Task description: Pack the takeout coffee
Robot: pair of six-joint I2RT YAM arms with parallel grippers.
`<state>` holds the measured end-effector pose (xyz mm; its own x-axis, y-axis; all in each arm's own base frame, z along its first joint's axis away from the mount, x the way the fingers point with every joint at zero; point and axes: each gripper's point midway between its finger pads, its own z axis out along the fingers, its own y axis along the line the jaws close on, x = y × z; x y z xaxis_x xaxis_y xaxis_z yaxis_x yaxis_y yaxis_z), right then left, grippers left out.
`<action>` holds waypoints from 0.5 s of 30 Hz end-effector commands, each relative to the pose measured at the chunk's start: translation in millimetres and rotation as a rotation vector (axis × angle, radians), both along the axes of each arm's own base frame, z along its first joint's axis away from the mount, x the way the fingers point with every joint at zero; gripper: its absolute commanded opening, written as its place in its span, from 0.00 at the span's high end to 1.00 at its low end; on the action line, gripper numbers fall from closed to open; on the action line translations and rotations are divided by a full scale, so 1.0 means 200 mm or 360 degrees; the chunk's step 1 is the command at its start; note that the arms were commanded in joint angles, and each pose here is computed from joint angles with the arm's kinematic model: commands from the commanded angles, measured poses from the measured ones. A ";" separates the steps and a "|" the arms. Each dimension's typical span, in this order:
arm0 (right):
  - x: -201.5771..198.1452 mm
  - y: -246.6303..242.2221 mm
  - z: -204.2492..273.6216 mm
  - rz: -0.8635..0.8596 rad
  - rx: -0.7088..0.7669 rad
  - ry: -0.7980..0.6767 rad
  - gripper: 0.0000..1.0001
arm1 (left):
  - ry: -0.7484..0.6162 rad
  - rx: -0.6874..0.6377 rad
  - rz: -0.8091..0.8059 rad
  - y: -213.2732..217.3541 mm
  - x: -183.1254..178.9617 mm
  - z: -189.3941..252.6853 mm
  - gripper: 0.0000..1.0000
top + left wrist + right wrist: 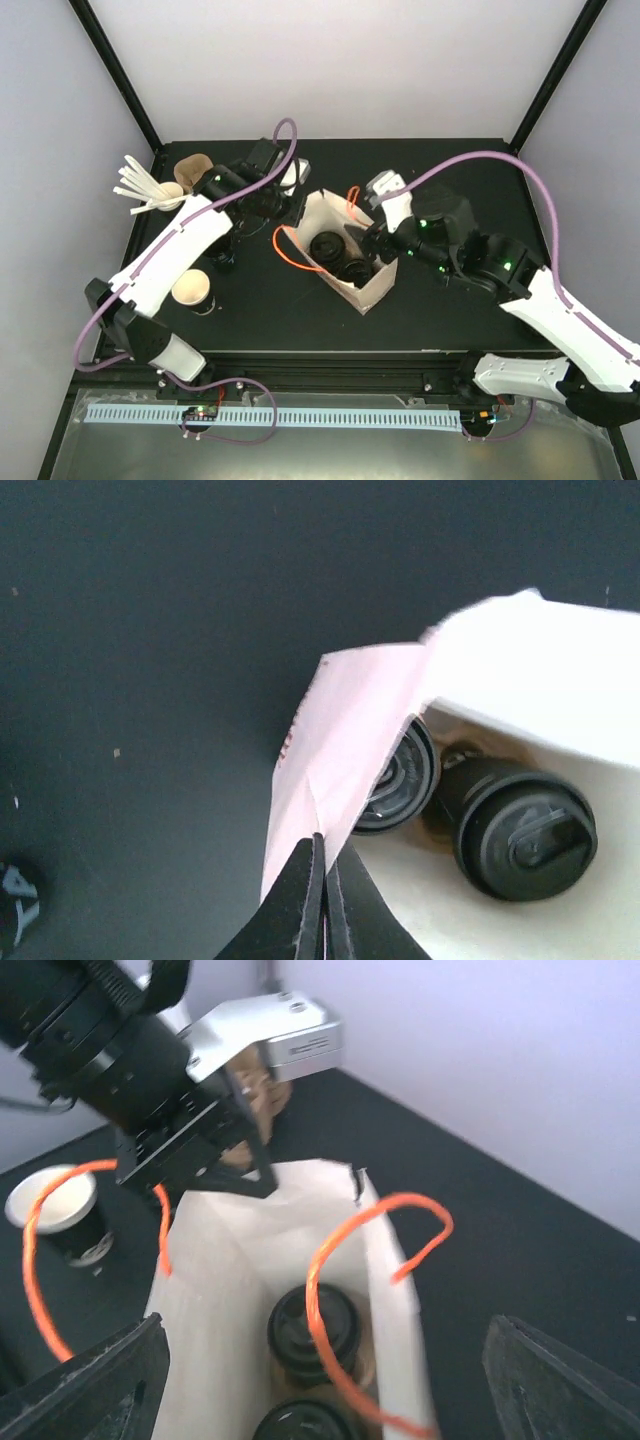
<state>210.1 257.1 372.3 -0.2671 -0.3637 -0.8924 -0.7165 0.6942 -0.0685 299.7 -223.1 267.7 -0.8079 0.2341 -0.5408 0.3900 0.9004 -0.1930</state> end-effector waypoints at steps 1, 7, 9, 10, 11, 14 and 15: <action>0.13 -0.13 0.14 -0.0183 0.0077 -0.0096 0.11 | -0.0122 -0.0076 0.0014 -0.07 0.16 0.17 0.98; 0.30 -0.36 0.18 -0.0538 0.0195 -0.0188 0.11 | -0.0182 -0.0057 0.0025 -0.11 0.36 0.23 0.98; 0.32 -0.44 0.20 -0.0631 0.0290 -0.0224 0.09 | -0.0177 -0.0076 0.0025 -0.12 0.42 0.23 0.97; 0.33 -0.46 0.20 -0.0641 0.0326 -0.0225 0.08 | -0.0167 -0.0084 0.0022 -0.13 0.45 0.23 0.97; 0.34 -0.48 0.20 -0.0650 0.0368 -0.0217 0.08 | -0.0157 -0.0093 0.0023 -0.13 0.47 0.22 0.97; 0.37 -0.51 0.16 -0.0661 0.0397 -0.0156 0.08 | -0.0131 -0.0127 0.0003 -0.16 0.53 0.21 0.92; 0.38 -0.50 0.15 -0.0656 0.0384 -0.0137 0.08 | -0.0129 -0.0141 0.0004 -0.17 0.54 0.22 0.84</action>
<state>279.3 156.9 386.9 -0.2937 -0.1121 -0.9493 -0.3755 0.9268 0.0068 400.9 -251.4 301.8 -0.7651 0.1795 -0.6183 0.3775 0.9031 -0.2049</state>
